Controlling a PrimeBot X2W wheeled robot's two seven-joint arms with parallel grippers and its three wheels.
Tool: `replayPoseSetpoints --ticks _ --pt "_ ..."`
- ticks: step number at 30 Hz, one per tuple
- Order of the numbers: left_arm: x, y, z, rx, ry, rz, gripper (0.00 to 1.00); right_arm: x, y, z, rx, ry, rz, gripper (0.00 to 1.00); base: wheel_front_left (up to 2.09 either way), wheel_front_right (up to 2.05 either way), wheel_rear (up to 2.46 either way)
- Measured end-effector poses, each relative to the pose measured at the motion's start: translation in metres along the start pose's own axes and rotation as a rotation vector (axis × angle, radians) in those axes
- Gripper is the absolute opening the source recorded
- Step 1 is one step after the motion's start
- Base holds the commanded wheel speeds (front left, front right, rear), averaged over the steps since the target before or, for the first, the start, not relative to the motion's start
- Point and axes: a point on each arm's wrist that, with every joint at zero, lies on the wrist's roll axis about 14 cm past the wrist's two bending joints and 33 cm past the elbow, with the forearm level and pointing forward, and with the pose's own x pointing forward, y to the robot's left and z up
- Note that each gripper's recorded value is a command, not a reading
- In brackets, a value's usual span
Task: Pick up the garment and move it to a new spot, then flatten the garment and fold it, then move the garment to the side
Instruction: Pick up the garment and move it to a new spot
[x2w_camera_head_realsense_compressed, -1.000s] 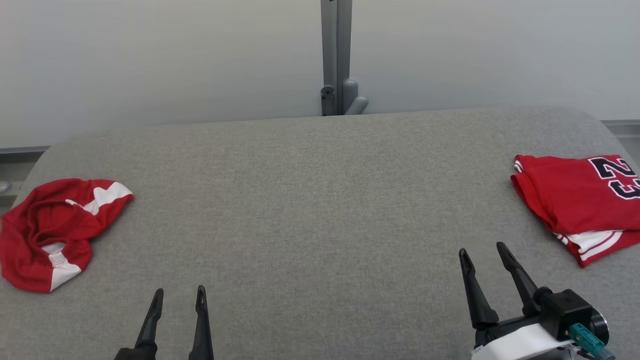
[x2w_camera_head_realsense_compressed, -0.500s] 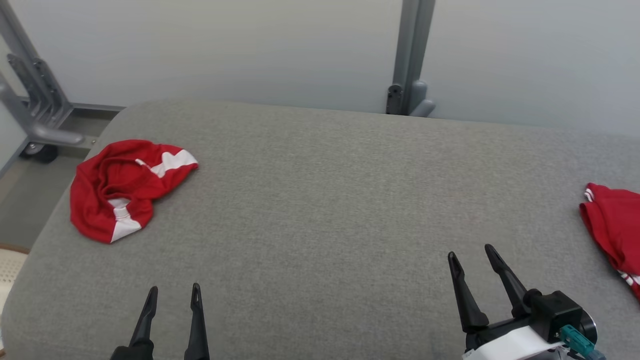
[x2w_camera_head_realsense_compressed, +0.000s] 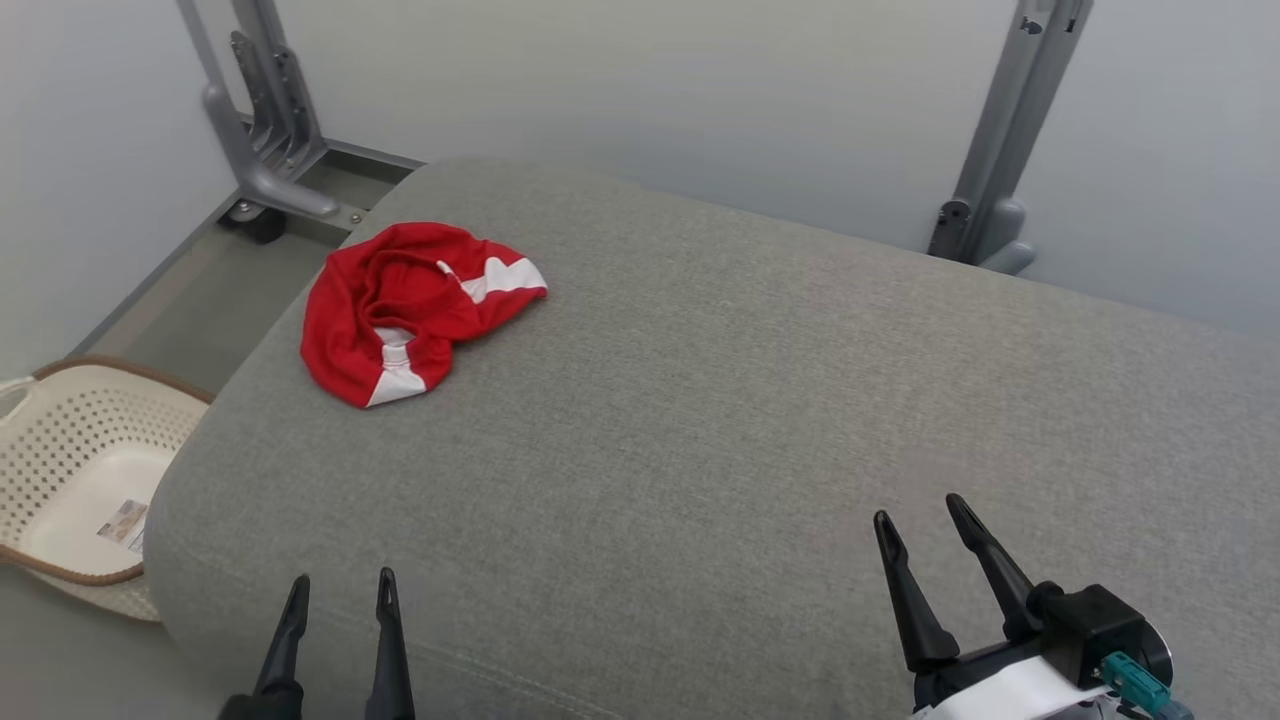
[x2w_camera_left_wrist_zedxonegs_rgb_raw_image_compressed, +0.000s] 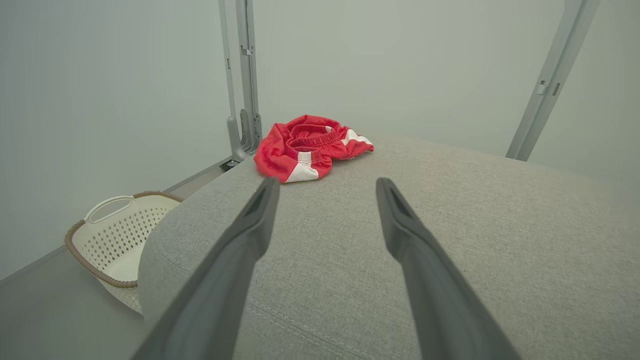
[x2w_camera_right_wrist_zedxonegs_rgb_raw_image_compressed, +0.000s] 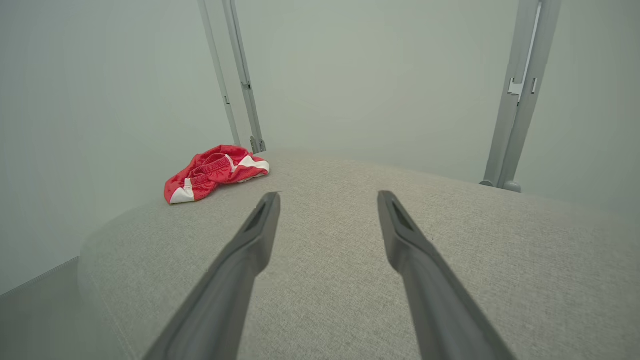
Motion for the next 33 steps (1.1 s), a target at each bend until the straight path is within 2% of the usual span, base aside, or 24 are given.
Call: replayPoseSetpoints --ticks 4,17,24,29,33 --pt "-0.006 0.014 0.004 0.002 -0.010 0.056 1.00 0.011 0.014 -0.004 0.009 0.009 0.056 1.00 0.00 0.00 0.00" --pt "0.000 0.019 0.005 -0.006 -0.008 0.075 1.00 0.016 0.015 -0.013 0.019 0.030 0.075 1.00 0.00 0.00 0.00" --pt "0.051 0.020 0.041 -0.024 -0.111 0.072 1.00 0.031 -0.005 -0.019 -0.025 0.038 0.097 1.00 0.00 0.00 0.00" --pt "0.086 0.024 0.029 -0.058 -0.067 0.095 1.00 0.040 -0.022 -0.030 -0.042 0.055 0.101 1.00 0.00 0.00 0.00" --pt "0.134 0.028 0.029 -0.103 -0.057 0.128 1.00 0.048 -0.038 -0.042 -0.058 0.073 0.110 1.00 0.00 0.00 0.00"
